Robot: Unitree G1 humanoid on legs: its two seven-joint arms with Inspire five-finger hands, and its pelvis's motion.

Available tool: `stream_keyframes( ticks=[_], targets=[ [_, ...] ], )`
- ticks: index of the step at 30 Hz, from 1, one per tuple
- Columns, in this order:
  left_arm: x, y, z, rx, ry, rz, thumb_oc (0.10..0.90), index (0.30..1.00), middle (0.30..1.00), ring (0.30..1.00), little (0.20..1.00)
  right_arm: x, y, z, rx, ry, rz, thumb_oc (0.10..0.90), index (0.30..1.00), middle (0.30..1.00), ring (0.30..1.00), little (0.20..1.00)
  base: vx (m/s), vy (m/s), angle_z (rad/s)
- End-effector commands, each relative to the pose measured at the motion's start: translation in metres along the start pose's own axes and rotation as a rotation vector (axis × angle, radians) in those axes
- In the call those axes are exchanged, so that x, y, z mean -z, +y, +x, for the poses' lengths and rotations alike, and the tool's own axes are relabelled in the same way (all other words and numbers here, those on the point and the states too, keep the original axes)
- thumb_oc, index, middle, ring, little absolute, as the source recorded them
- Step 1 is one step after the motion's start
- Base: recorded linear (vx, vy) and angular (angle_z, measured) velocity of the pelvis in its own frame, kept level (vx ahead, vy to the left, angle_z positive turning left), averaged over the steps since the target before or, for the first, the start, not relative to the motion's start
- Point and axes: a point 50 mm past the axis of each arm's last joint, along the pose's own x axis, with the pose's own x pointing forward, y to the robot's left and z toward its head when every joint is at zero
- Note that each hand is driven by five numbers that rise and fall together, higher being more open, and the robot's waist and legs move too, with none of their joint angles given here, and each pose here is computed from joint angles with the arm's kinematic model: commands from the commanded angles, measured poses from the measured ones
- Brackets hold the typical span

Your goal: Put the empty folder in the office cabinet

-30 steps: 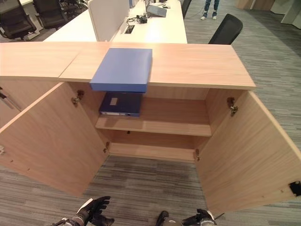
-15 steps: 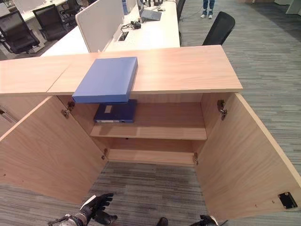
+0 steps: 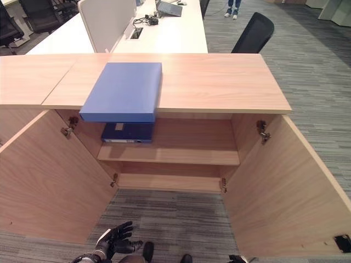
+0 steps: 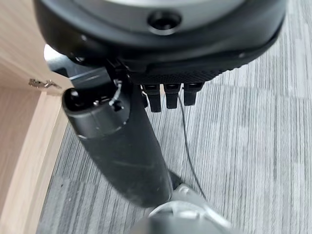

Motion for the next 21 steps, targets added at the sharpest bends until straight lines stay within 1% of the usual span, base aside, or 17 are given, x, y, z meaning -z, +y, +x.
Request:
stream_keyframes(
  ticks=[1, 4, 7, 8, 9, 10, 11, 12, 13, 14, 17, 19, 21],
  targets=[
    [-0.036, 0.019, -0.009, -0.097, -0.204, -0.068, 0.800, 0.900, 0.900, 0.900, 0.900, -0.008, 0.009, -0.001, -0.010, -0.044, -0.001, 0.800, 0.900, 0.900, 0.900, 0.900, 0.05, 0.058, 0.03],
    [-0.052, 0.028, -0.017, -0.157, -0.288, -0.086, 0.800, 0.900, 0.900, 0.900, 0.900, -0.006, 0.014, -0.002, -0.023, -0.043, 0.015, 0.800, 0.900, 0.900, 0.900, 0.900, 0.04, 0.041, 0.03],
    [-0.076, 0.042, -0.031, -0.254, -0.427, -0.102, 0.800, 0.900, 0.900, 0.900, 0.900, -0.002, 0.019, -0.002, -0.034, -0.034, 0.018, 0.800, 0.900, 0.900, 0.900, 0.900, 0.03, 0.021, 0.08],
    [-0.076, 0.042, -0.031, -0.255, -0.427, -0.102, 0.800, 0.900, 0.900, 0.900, 0.900, -0.002, 0.019, -0.002, -0.035, -0.034, 0.018, 0.800, 0.900, 0.900, 0.900, 0.900, 0.04, -0.003, 0.10],
    [-0.099, 0.056, -0.047, -0.355, -0.556, -0.087, 0.800, 0.900, 0.900, 0.900, 0.900, 0.000, 0.025, -0.003, -0.048, -0.031, 0.032, 0.800, 0.900, 0.900, 0.900, 0.900, 0.02, -0.004, 0.09],
    [-0.099, 0.056, -0.047, -0.355, -0.556, -0.087, 0.800, 0.900, 0.900, 0.900, 0.900, 0.000, 0.025, -0.003, -0.048, -0.031, 0.032, 0.800, 0.900, 0.900, 0.900, 0.900, 0.04, -0.015, 0.13],
    [-0.121, 0.069, -0.066, -0.485, -0.685, -0.047, 0.800, 0.900, 0.900, 0.900, 0.900, 0.001, 0.031, -0.004, -0.059, -0.036, 0.042, 0.800, 0.900, 0.900, 0.900, 0.900, 0.02, -0.013, 0.12],
    [-0.132, 0.079, -0.079, -0.593, -0.751, 0.004, 0.800, 0.900, 0.900, 0.900, 0.900, 0.002, 0.035, -0.005, -0.068, -0.038, 0.046, 0.800, 0.900, 0.900, 0.900, 0.900, 0.01, -0.012, 0.11],
    [-0.132, 0.079, -0.079, -0.595, -0.750, 0.005, 0.800, 0.900, 0.900, 0.900, 0.900, 0.002, 0.036, -0.005, -0.068, -0.039, 0.045, 0.800, 0.900, 0.900, 0.900, 0.900, 0.02, -0.025, 0.05],
    [-0.148, 0.092, -0.099, -0.780, -0.844, 0.078, 0.800, 0.900, 0.900, 0.900, 0.900, 0.006, 0.043, -0.007, -0.080, -0.038, 0.052, 0.800, 0.900, 0.900, 0.900, 0.900, 0.00, 0.000, 0.00],
    [-0.176, 0.102, -0.130, -1.056, -1.011, 0.203, 0.800, 0.900, 0.900, 0.900, 0.900, 0.009, 0.051, -0.009, -0.089, -0.038, 0.040, 0.800, 0.900, 0.900, 0.900, 0.900, 0.03, -0.040, -0.01],
    [-0.198, 0.100, -0.147, -1.165, -1.140, 0.273, 0.800, 0.900, 0.900, 0.900, 0.900, 0.010, 0.055, -0.010, -0.096, -0.039, 0.024, 0.800, 0.900, 0.900, 0.900, 0.900, -0.01, -0.008, 0.04],
    [-0.222, 0.094, -0.161, -1.222, -1.276, 0.348, 0.800, 0.900, 0.900, 0.900, 0.900, 0.008, 0.056, -0.010, -0.095, -0.046, 0.007, 0.800, 0.900, 0.900, 0.900, 0.900, -0.01, -0.008, 0.07]
  ],
)
